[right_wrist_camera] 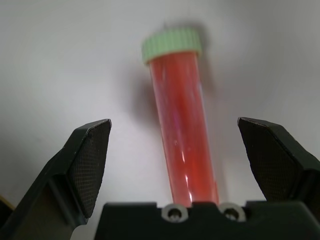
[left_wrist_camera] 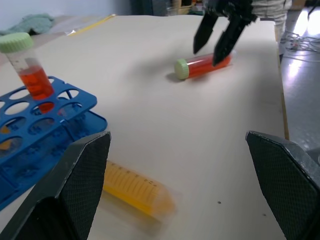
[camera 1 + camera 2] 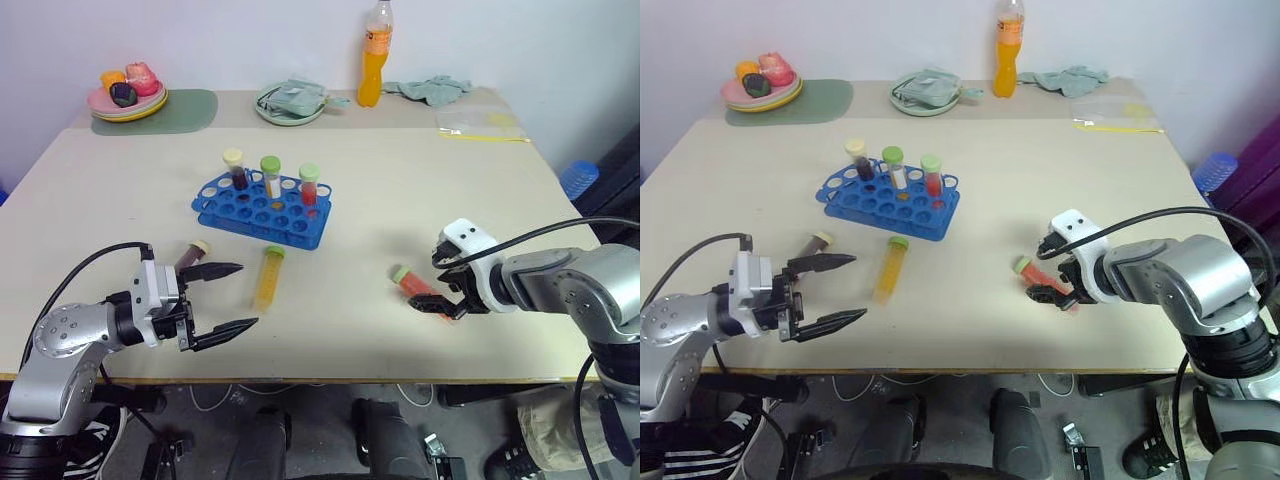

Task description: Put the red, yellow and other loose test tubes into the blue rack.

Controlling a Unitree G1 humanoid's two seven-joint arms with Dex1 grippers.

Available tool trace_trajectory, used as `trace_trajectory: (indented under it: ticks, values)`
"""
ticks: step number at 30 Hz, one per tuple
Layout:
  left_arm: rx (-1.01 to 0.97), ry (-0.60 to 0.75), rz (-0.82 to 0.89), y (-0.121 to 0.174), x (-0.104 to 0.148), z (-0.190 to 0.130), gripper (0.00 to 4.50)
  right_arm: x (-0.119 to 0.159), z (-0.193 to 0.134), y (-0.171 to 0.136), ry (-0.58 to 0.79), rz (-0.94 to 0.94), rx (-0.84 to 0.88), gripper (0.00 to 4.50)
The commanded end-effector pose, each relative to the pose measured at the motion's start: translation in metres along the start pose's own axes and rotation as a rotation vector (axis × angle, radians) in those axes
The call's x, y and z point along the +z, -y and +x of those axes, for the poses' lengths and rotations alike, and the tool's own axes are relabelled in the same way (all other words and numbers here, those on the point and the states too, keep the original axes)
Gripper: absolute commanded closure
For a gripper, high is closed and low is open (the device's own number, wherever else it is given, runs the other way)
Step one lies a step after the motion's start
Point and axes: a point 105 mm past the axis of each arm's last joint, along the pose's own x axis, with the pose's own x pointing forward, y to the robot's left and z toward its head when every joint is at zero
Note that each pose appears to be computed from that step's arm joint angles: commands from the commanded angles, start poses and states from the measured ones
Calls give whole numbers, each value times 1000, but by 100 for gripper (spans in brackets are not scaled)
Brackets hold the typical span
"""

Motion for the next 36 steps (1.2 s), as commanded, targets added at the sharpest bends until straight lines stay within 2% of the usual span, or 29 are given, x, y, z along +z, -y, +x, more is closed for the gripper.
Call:
trace_trajectory:
  ticks: [1,9,12,16,18,20,22,25,27,29,31,33,36]
  values:
    - [2,24,33,2,10,1,5,-3,0,12,-30,7,-59,0]
    - [-15,24,5,9,12,-2,5,-5,8,13,-55,-16,-33,0]
    - [-22,26,-17,10,12,-2,0,-5,10,14,-63,-11,-33,83]
    - [-23,22,-24,10,12,-3,0,-2,8,12,-55,-16,-27,287]
    - [-20,21,-22,10,11,-3,0,10,6,9,7,-35,-15,368]
    - [-14,20,-22,9,11,-4,0,34,-2,-6,136,-53,78,368]
    - [-5,17,-19,7,10,-5,0,61,-14,-23,332,-155,153,368]
    - [10,15,-17,4,10,-8,0,79,-27,-40,536,-266,237,368]
    - [31,23,-16,0,12,-10,0,95,-38,-49,719,-353,261,368]
    - [67,31,-28,-5,12,-15,0,120,-40,-60,974,-334,292,368]
    - [93,29,-26,-8,12,-18,0,135,-33,-73,1136,-324,323,368]
    - [108,43,-38,-10,13,-20,0,147,-23,-82,1212,-275,318,368]
    - [135,33,-49,-14,12,-25,0,162,-4,-108,1306,-326,253,368]
